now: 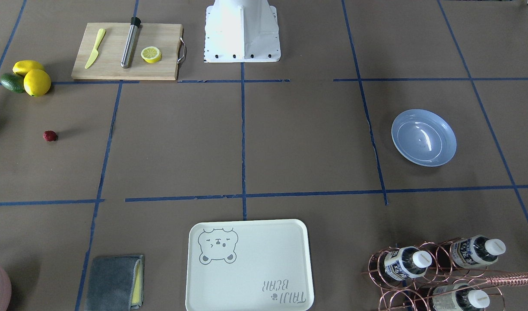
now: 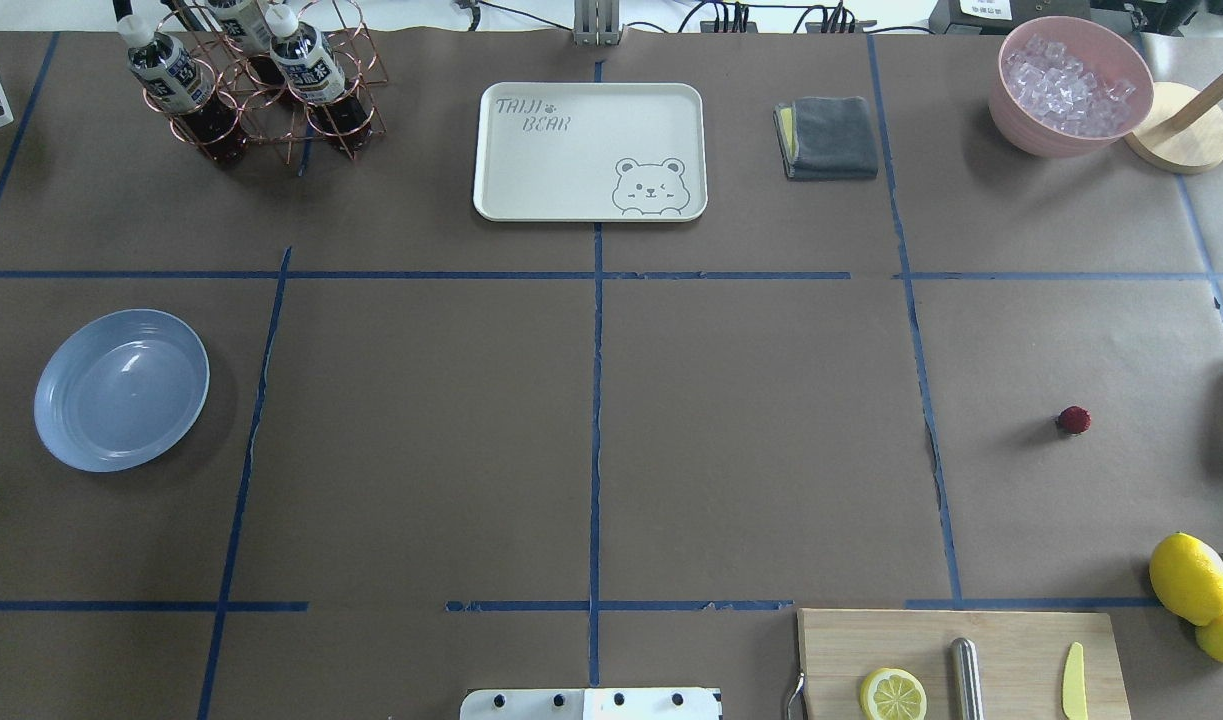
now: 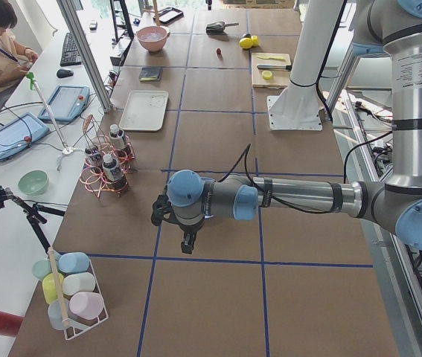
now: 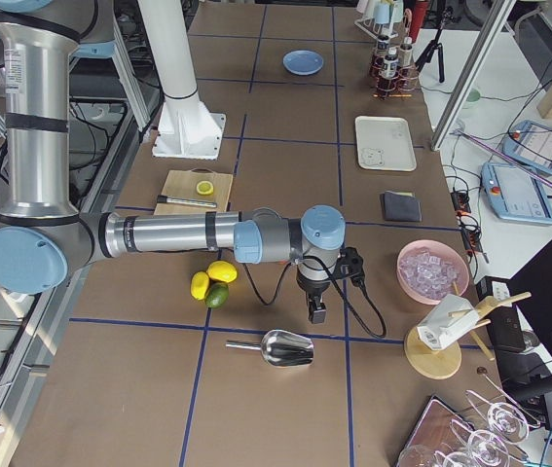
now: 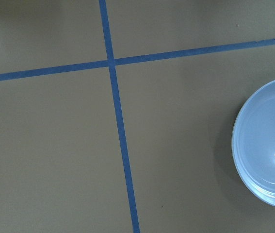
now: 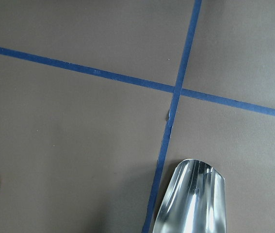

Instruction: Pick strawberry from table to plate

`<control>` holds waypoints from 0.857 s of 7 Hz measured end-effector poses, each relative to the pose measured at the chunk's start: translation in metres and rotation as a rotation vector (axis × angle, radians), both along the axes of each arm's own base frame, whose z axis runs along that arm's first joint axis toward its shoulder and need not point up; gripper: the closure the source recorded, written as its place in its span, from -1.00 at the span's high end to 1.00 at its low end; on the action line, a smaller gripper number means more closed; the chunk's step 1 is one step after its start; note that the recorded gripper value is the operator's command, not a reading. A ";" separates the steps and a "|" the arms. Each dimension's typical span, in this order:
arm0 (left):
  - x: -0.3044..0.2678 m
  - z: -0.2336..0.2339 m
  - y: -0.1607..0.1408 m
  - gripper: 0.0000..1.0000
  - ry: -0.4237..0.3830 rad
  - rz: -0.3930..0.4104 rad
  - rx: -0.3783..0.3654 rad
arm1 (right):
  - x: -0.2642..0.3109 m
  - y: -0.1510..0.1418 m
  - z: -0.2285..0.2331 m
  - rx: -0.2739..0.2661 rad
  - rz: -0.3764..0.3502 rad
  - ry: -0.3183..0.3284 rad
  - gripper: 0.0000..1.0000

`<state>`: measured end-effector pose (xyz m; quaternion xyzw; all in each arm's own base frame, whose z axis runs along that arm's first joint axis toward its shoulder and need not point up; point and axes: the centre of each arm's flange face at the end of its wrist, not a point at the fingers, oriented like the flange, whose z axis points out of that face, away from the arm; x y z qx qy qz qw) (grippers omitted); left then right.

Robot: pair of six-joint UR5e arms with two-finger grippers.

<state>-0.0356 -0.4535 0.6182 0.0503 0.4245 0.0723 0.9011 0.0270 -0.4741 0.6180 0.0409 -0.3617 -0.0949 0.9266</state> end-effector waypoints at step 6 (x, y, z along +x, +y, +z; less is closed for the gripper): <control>-0.002 -0.024 0.007 1.00 0.010 0.012 0.090 | -0.005 -0.001 -0.005 0.000 -0.006 -0.049 1.00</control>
